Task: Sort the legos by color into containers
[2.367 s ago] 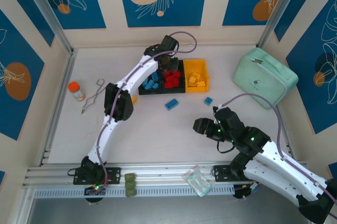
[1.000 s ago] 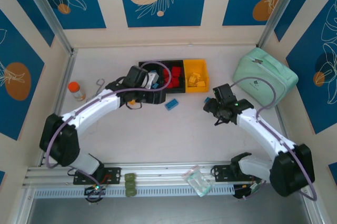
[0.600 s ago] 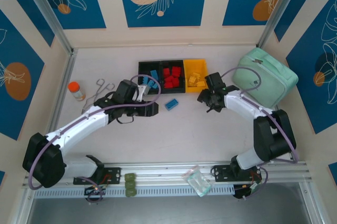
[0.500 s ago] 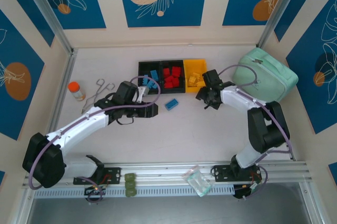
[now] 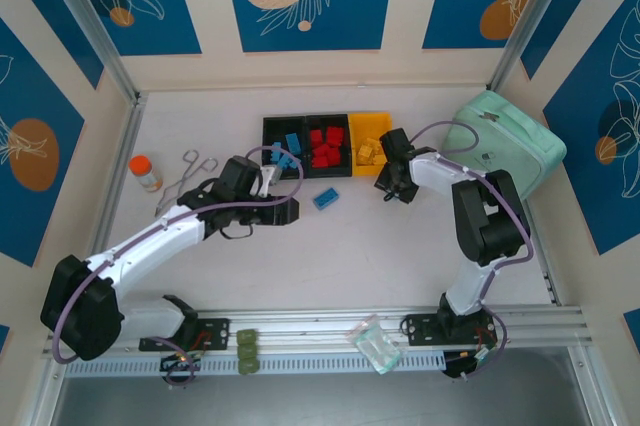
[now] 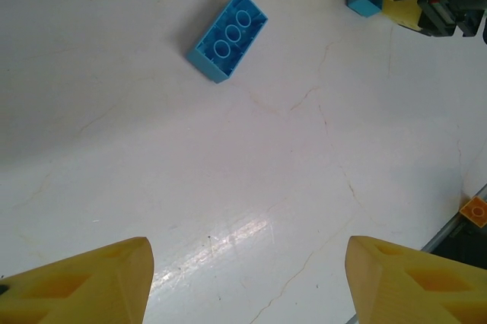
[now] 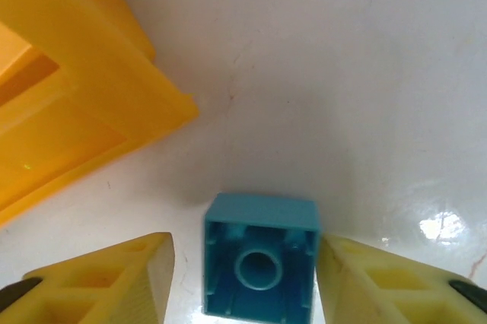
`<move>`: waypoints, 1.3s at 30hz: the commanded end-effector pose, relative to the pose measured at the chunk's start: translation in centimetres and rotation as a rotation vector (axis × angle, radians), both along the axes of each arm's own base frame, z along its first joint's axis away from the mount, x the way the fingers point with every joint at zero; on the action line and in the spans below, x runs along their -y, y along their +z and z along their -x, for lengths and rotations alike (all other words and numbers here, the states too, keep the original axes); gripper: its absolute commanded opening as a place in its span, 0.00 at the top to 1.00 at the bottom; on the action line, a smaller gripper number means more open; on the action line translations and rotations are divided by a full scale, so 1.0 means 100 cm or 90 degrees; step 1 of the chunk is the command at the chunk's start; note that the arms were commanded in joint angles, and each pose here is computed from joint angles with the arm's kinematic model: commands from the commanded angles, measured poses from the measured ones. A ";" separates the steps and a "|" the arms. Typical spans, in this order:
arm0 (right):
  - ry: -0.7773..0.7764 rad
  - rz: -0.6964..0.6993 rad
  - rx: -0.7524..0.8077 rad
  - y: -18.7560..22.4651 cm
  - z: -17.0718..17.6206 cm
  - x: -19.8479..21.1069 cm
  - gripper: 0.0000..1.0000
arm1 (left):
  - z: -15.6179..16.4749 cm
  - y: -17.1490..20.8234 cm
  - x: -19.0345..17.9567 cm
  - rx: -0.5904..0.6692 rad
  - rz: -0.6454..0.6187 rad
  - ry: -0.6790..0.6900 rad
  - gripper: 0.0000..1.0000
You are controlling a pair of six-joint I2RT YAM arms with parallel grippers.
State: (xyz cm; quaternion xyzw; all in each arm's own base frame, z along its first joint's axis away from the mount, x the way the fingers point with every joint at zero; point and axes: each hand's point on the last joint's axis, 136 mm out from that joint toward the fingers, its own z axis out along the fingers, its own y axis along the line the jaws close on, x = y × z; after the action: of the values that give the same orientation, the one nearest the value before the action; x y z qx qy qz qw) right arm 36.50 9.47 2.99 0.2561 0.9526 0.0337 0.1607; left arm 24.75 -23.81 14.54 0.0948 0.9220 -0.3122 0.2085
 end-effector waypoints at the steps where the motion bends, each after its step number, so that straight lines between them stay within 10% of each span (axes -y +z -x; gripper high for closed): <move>1: -0.006 0.010 -0.003 -0.001 -0.001 0.005 0.55 | 0.003 -0.001 -0.003 0.000 -0.007 0.008 0.33; 17: 0.078 -0.022 0.070 0.053 0.026 -0.025 0.70 | 0.000 -0.014 -0.041 0.008 -0.064 0.132 0.33; 39: 0.356 -0.116 0.150 0.126 -0.041 -0.243 0.70 | 0.045 -0.042 -0.108 -0.041 -0.088 0.290 0.34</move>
State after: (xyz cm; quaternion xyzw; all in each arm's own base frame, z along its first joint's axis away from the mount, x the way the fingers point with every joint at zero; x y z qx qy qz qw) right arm 40.91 32.08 16.22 0.0207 0.9476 0.1929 0.2539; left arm 20.78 -13.75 10.82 -0.0936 0.9441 -0.2006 0.2442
